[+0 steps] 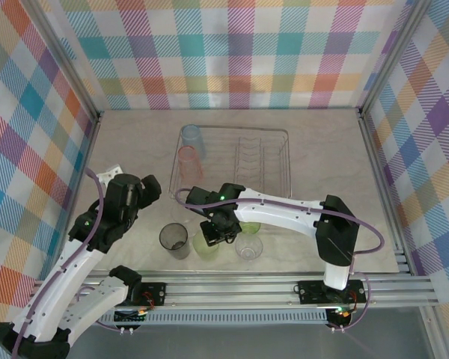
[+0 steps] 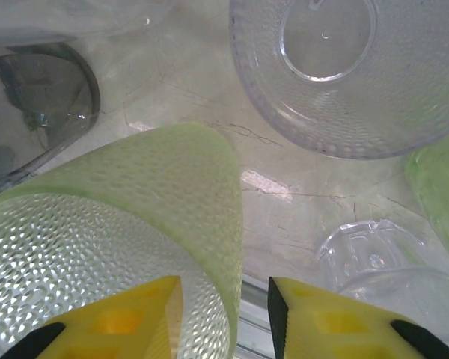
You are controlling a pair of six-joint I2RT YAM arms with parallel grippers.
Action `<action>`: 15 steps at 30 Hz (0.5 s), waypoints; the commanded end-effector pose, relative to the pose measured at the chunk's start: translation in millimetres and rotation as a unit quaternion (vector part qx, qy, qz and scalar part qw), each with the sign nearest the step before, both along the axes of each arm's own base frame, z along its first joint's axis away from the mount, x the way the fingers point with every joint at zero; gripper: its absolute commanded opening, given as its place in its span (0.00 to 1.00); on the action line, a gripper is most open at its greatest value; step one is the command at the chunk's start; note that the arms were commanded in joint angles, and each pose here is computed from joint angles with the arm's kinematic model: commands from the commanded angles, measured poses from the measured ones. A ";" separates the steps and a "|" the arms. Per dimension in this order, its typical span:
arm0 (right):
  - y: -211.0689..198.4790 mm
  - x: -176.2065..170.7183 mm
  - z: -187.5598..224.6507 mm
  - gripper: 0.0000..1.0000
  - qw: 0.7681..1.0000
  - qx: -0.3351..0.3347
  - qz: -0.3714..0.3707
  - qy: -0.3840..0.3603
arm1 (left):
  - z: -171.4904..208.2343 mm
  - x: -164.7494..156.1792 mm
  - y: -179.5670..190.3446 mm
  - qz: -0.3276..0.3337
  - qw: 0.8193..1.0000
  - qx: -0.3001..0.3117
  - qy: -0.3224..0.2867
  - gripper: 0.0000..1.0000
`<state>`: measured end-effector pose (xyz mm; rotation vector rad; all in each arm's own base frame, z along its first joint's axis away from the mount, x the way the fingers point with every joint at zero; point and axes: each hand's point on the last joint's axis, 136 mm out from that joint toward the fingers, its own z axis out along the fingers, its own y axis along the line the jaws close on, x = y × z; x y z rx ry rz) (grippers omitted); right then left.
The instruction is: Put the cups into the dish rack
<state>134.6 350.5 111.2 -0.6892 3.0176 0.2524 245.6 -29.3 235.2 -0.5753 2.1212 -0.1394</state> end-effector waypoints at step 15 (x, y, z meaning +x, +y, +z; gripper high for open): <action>-1.9 -3.2 -4.6 0.13 1.000 -0.018 -0.003 0.004 | -1.4 1.1 5.3 0.013 1.000 -0.001 -0.010 1.00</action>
